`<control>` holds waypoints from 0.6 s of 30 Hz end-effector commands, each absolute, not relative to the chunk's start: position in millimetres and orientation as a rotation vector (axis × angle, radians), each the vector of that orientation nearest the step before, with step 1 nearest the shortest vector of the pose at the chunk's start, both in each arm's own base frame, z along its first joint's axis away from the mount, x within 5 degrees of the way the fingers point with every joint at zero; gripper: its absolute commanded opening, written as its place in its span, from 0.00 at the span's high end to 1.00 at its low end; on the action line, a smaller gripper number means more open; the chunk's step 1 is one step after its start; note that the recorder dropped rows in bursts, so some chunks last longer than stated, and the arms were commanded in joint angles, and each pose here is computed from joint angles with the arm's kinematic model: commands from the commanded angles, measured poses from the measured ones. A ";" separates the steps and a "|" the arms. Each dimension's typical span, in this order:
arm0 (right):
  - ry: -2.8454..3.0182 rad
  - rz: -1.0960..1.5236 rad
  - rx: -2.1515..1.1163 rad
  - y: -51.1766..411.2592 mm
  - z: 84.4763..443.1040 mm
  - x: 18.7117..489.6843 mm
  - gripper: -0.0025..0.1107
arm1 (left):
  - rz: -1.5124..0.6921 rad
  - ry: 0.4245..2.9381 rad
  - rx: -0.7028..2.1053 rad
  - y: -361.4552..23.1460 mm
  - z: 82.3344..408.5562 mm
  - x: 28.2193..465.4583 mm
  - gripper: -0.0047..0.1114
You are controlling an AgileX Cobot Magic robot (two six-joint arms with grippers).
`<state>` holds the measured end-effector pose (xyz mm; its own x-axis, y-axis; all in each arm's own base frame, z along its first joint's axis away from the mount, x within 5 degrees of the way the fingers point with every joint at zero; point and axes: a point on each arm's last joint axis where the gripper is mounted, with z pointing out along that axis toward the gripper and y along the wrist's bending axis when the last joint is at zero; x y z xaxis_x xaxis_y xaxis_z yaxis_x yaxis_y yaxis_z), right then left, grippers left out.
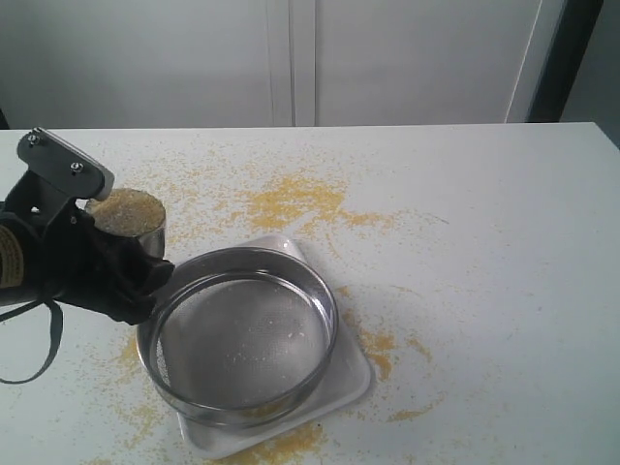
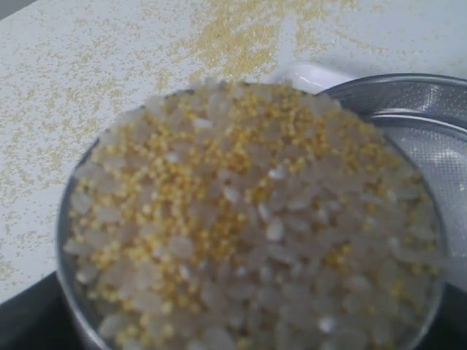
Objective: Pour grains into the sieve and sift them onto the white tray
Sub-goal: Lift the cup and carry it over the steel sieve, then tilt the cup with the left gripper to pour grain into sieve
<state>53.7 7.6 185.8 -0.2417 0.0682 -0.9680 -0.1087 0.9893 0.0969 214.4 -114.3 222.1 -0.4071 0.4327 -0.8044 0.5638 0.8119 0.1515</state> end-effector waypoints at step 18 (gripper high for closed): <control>1.798 0.163 -0.031 7.4 185.0 53.7 0.98 | -0.121 2.066 0.951 -147.2 214.5 222.5 0.96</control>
